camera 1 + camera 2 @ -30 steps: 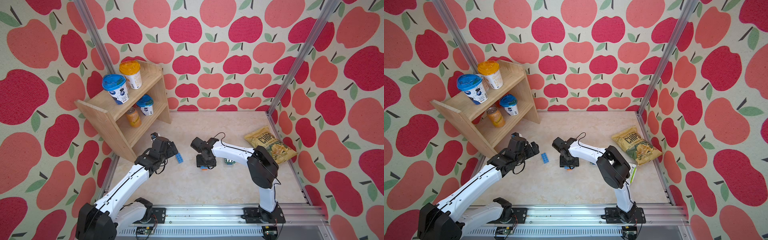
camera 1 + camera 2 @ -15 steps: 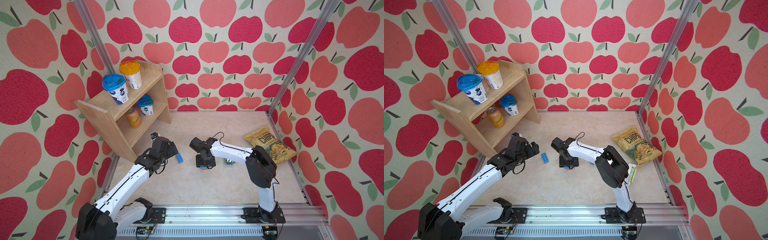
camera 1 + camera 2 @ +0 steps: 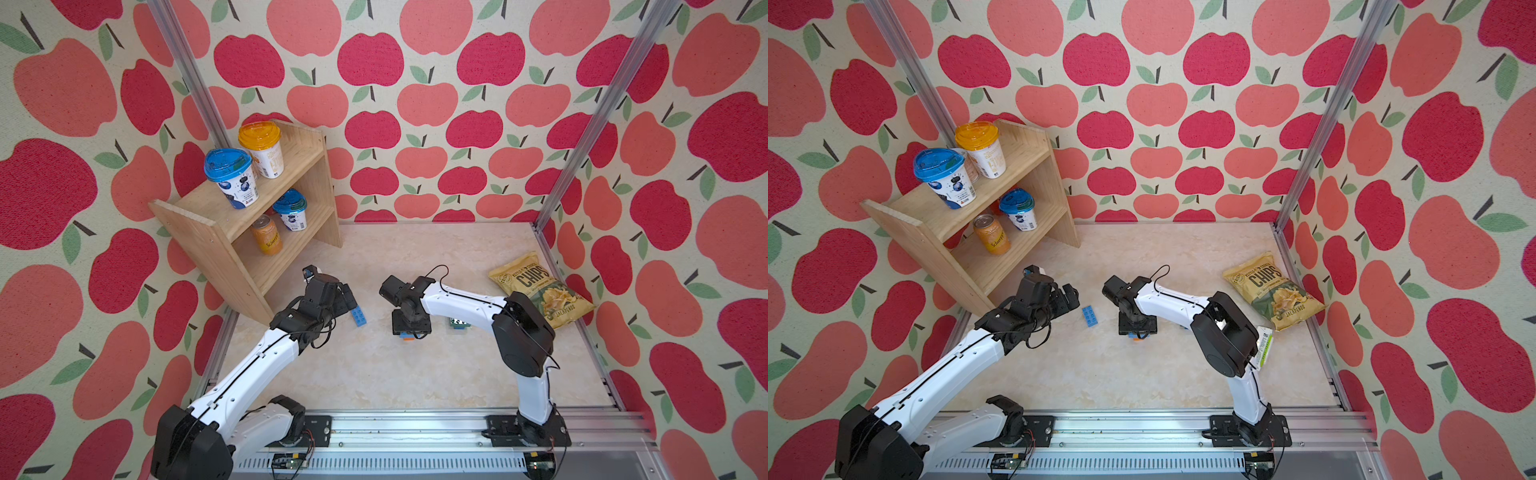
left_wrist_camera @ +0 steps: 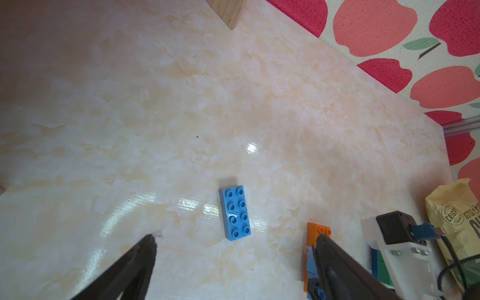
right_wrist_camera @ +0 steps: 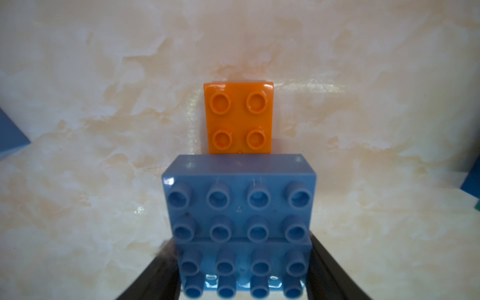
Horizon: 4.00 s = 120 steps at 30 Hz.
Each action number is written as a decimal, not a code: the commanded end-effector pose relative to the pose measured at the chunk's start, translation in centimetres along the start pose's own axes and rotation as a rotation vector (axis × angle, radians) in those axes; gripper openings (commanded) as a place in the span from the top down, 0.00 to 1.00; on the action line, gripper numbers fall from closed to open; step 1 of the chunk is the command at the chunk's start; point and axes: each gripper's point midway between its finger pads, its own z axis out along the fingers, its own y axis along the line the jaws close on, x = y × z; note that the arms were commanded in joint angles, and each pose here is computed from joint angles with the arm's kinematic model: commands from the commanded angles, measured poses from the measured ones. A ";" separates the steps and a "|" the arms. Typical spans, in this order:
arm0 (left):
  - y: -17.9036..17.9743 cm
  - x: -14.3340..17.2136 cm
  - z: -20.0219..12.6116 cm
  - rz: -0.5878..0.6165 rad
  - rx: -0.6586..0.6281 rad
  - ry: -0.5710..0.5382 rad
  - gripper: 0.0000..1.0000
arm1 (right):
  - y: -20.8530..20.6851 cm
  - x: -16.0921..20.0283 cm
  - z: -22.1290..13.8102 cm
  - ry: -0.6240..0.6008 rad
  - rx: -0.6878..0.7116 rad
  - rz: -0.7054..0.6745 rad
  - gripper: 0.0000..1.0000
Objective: Assemble a rectangle with lego
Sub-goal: Assemble the lego brick with the lego brick, then adjust the lego brick at the center of the board, then pick up the lego brick from the center of the board.
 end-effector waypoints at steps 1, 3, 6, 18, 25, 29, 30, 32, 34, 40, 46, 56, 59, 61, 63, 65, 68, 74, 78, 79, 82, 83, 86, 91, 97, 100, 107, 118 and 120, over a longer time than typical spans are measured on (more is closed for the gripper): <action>-0.4 -0.7 -0.4 0.007 0.000 -0.020 0.02 | -1.9 6.8 6.1 0.262 0.119 -0.009 0.79; -0.4 -0.6 -0.3 0.008 -0.002 -0.017 0.03 | -1.8 7.0 6.3 0.273 0.126 -0.014 0.81; -0.4 -0.6 -0.3 0.010 -0.003 -0.016 0.03 | -1.1 7.3 6.7 0.296 0.092 -0.006 0.81; -0.6 -0.8 -0.2 0.014 0.000 -0.019 0.03 | -2.6 7.5 7.5 0.311 0.144 0.015 0.82; -1.0 -1.0 -0.3 0.018 0.010 -0.018 0.03 | -1.9 5.2 4.9 0.215 0.099 0.007 0.74; -1.0 -1.0 -0.3 0.020 0.010 -0.020 0.03 | -1.6 3.7 2.9 0.147 0.081 -0.001 0.55; -0.9 -1.0 -0.3 0.021 0.007 -0.019 0.03 | -1.4 3.4 2.5 0.132 0.076 -0.003 0.51; -0.9 -0.9 -0.3 0.022 0.004 -0.018 0.03 | -1.0 2.7 1.5 0.103 0.058 -0.008 0.42; -0.8 -0.9 -0.3 0.023 -0.001 -0.017 0.03 | -0.6 2.1 0.8 0.077 0.041 -0.014 0.34; -0.6 -1.0 -0.6 0.026 -0.006 -0.025 0.03 | 0.5 0.6 -1.3 0.009 0.001 -0.028 0.00; -0.3 -1.1 -0.9 0.030 -0.011 -0.031 0.03 | 1.0 -0.1 -3.2 -0.046 -0.023 -0.039 0.00; -0.4 0.9 0.8 0.119 -0.053 0.153 0.00 | -2.7 -2.4 -9.1 -0.296 0.009 0.012 0.00; -0.3 2.3 1.7 0.110 -0.082 0.245 0.16 | -4.3 -2.8 -10.4 -0.361 -0.001 0.046 0.00; -0.2 3.4 2.6 0.096 -0.095 0.304 0.21 | -5.4 -3.0 -11.1 -0.397 -0.001 0.069 0.00; -0.3 4.6 3.5 0.076 -0.100 0.363 0.21 | -6.5 -3.2 -11.7 -0.428 0.015 0.091 0.00; -0.7 5.8 4.5 0.058 -0.090 0.418 0.21 | -7.3 -3.3 -12.0 -0.452 0.033 0.101 0.00; -1.2 6.7 5.7 0.063 -0.102 0.453 0.19 | -8.2 -3.3 -12.3 -0.476 0.061 0.108 0.00; -1.8 7.4 8.3 0.080 -0.107 0.487 0.16 | -9.5 -3.7 -13.4 -0.533 0.091 0.129 0.00; -1.6 7.9 10.1 0.095 -0.130 0.514 0.15 | -10.0 -3.8 -14.0 -0.561 0.105 0.125 0.00; -1.7 8.1 10.6 0.099 -0.131 0.523 0.15 | -10.1 -3.8 -14.0 -0.564 0.112 0.121 0.00; -2.2 8.5 11.9 0.127 -0.123 0.543 0.15 | -10.3 -3.9 -14.1 -0.566 0.131 0.109 0.00; -2.5 8.4 12.2 0.140 -0.116 0.542 0.15 | -10.3 -3.9 -14.0 -0.565 0.135 0.105 0.00; -3.8 8.1 13.2 0.182 -0.081 0.540 0.16 | -10.4 -4.0 -14.0 -0.568 0.148 0.103 0.00; -6.6 8.2 14.3 0.265 -0.015 0.543 0.17 | -10.4 -4.4 -14.1 -0.601 0.141 0.110 0.00; -8.2 9.0 15.1 0.291 0.025 0.574 0.19 | -10.4 -4.7 -14.2 -0.633 0.120 0.125 0.00; -8.0 8.4 14.7 0.287 0.014 0.551 0.19 | -10.2 -4.8 -14.3 -0.610 0.085 0.142 0.00; -6.7 3.8 11.3 0.226 -0.023 0.422 0.13 | -6.1 -5.8 -14.2 -0.524 -0.053 0.020 0.00; 1.6 -0.6 3.5 -0.028 -0.249 0.151 0.03 | 3.7 -6.8 -9.2 -0.253 -0.038 -0.334 0.00; 3.2 -0.6 2.4 -0.076 -0.285 0.114 0.03 | 5.8 -6.6 -8.1 -0.227 -0.039 -0.404 0.00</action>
